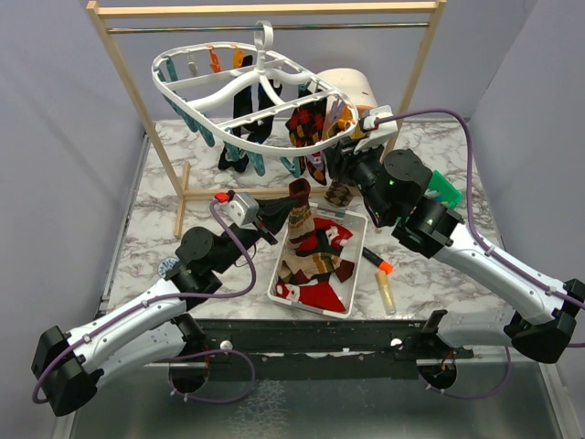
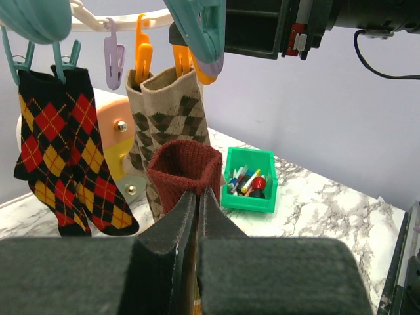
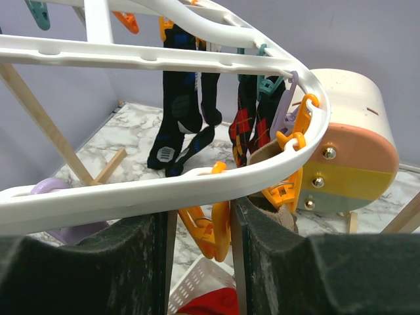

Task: Clip the socks to the hanger
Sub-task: Open the clamp at the hanger.

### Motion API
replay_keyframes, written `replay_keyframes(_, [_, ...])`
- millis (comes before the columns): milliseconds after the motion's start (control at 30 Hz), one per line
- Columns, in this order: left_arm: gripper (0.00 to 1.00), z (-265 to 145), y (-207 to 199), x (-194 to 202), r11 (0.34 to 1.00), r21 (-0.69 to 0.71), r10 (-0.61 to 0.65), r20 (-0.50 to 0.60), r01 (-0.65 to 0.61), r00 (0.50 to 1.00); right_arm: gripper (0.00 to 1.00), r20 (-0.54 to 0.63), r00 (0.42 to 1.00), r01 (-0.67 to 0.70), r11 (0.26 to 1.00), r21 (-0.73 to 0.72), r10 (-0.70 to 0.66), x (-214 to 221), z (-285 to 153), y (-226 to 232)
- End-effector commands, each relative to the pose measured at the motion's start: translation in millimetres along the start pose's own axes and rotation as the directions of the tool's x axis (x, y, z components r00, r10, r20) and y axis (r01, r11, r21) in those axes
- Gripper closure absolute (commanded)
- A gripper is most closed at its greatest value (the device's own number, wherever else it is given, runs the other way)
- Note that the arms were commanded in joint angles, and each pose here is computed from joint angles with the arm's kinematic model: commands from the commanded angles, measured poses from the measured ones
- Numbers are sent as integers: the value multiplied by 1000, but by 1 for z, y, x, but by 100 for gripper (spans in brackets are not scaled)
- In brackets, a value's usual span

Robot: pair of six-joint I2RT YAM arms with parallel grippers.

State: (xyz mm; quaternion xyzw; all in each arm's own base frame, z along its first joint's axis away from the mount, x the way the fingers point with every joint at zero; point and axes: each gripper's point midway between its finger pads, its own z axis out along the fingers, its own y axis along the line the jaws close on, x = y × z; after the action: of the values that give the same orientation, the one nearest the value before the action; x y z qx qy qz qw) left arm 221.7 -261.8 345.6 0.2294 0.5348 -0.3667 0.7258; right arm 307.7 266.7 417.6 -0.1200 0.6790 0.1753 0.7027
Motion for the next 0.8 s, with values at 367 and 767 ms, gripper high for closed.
replay_keyframes(367, [100,12,-4,-11,1000,18,3,24,-3,1000,96,32,999,-7,1000,-7,8,-17,-4,2])
replay_keyframes(767, [100,33,-8,-24,997,50,52,46,-54,998,100,30,999,-44,998,-39,45,-20,-11,5])
